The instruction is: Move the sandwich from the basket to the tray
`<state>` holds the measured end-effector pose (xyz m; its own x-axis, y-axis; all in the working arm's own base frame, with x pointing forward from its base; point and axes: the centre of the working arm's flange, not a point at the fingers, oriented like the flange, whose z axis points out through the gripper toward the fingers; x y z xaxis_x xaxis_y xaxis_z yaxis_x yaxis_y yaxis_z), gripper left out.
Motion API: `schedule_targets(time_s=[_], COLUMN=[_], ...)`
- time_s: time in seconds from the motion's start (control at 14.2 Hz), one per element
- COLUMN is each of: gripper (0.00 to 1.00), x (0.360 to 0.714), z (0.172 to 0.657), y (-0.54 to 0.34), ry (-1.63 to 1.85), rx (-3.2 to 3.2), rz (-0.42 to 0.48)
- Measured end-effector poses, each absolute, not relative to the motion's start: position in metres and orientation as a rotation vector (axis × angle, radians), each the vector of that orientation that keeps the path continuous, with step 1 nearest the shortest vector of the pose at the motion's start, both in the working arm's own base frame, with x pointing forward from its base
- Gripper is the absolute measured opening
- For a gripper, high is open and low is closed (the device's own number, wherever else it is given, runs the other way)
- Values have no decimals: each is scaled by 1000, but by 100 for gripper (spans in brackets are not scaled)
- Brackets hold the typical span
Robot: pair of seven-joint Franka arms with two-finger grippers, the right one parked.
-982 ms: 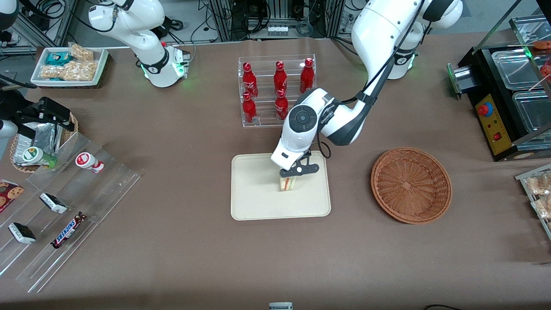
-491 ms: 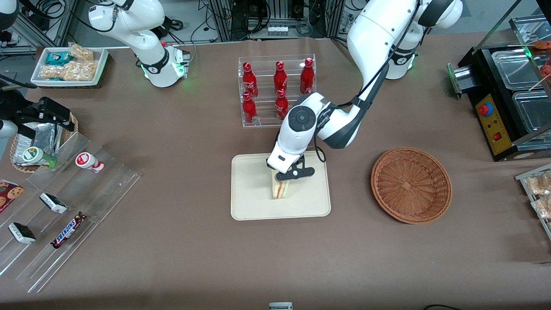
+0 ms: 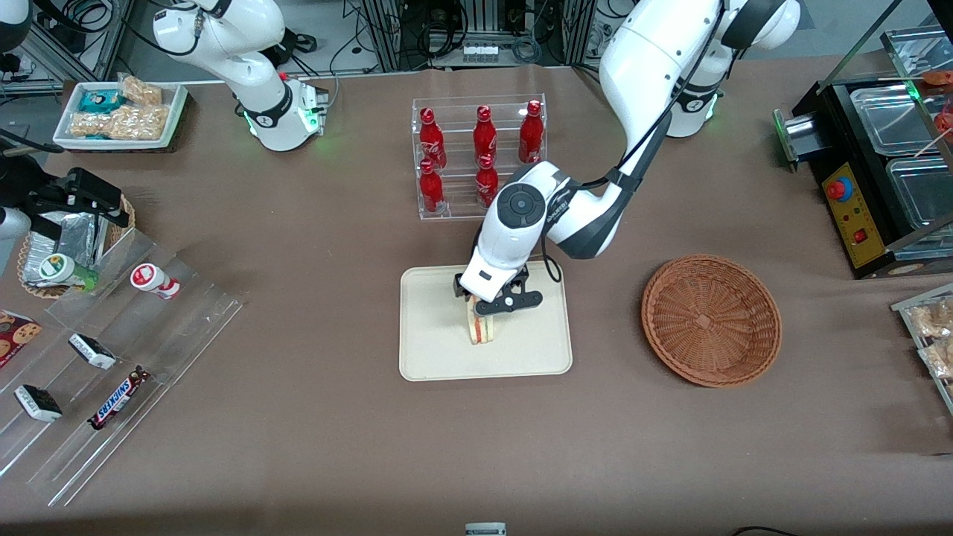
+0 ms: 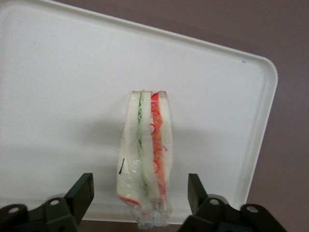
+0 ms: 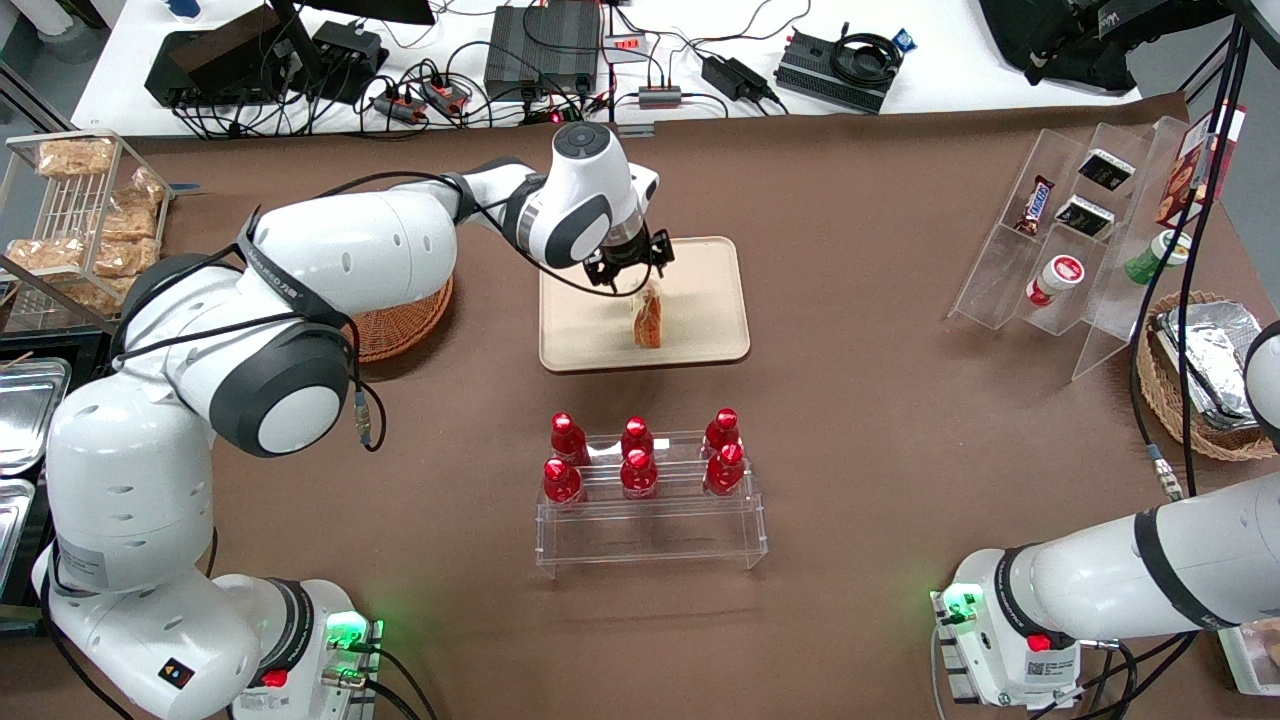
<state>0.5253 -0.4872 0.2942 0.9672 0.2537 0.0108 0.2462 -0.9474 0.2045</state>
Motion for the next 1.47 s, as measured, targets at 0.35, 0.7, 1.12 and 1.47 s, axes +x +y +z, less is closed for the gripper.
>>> schedule_targets(time_s=[0.35, 0.7, 1.12, 1.47], gripper=[100, 100, 100, 100], x=[545, 586, 597, 580], z=[380, 399, 471, 519], y=[-431, -308, -171, -88], ry=[517, 458, 305, 139], rx=[2979, 3100, 3163, 3158], rz=[-9, -192, -238, -167])
